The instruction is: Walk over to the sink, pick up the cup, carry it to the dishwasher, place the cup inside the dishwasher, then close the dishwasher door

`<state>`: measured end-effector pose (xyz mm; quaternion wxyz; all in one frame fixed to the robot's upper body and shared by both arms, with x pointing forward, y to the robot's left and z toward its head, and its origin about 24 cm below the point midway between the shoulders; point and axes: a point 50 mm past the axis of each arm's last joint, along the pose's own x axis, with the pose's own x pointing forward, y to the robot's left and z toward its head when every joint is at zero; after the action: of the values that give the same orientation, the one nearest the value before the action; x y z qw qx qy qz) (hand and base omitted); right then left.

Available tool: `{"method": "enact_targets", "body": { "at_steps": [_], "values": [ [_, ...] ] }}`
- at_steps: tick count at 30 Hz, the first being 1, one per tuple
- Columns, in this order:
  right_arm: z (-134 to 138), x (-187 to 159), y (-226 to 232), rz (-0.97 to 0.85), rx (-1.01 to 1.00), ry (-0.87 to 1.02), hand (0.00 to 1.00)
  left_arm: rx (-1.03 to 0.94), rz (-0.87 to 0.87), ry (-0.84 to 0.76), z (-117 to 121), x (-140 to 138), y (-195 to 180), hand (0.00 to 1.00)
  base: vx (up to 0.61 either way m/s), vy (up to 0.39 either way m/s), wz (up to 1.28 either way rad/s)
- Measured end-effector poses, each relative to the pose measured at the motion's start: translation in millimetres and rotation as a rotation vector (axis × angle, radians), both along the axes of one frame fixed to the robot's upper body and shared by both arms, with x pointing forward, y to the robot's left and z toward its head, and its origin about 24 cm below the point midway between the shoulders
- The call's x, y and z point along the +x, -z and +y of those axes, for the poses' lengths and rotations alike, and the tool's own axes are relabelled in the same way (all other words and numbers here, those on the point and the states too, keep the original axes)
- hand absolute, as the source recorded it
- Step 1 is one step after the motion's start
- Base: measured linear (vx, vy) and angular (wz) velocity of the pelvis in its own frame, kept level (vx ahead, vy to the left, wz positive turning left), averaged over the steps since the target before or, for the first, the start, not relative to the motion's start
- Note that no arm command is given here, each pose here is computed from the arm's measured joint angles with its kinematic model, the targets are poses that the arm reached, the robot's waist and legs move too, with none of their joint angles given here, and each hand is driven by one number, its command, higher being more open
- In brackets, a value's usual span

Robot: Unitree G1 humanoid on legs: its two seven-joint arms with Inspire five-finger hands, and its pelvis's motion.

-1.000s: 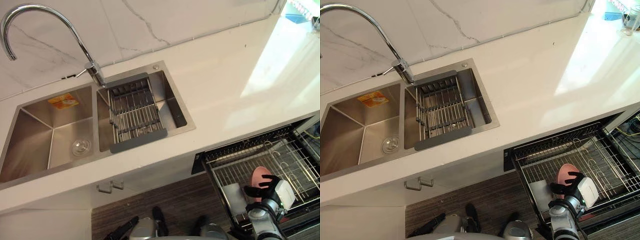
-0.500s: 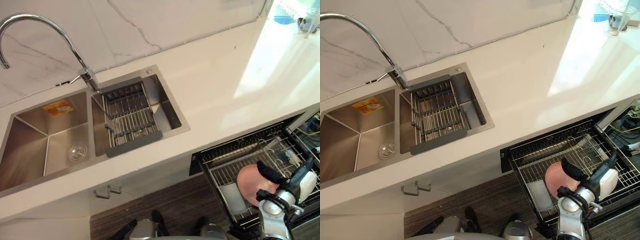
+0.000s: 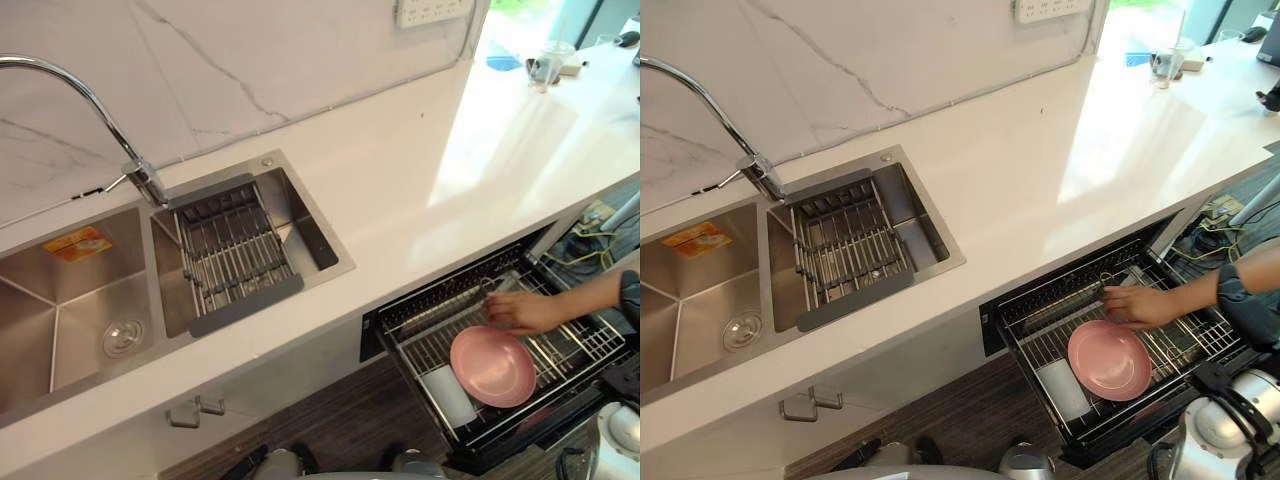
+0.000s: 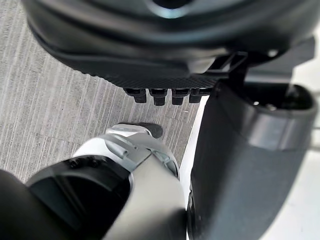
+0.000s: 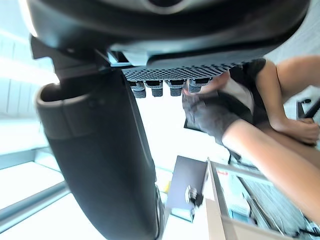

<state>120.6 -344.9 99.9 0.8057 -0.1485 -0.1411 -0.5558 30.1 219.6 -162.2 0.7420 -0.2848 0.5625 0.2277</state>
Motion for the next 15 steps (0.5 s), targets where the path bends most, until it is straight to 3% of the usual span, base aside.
{"method": "enact_targets", "body": {
  "at_steps": [11, 15],
  "values": [
    [6, -26, 1, -0.042, 0.038, 0.054, 1.00, 0.045, 0.044, 0.058, -14, 14, 1, 1.00, -0.02, 0.030, -0.33],
    [19, -28, -5, -0.017, 0.005, -0.072, 1.00, 0.040, 0.064, 0.092, -20, 20, 2, 1.00, 0.04, 0.015, -0.55]
  ]
}}
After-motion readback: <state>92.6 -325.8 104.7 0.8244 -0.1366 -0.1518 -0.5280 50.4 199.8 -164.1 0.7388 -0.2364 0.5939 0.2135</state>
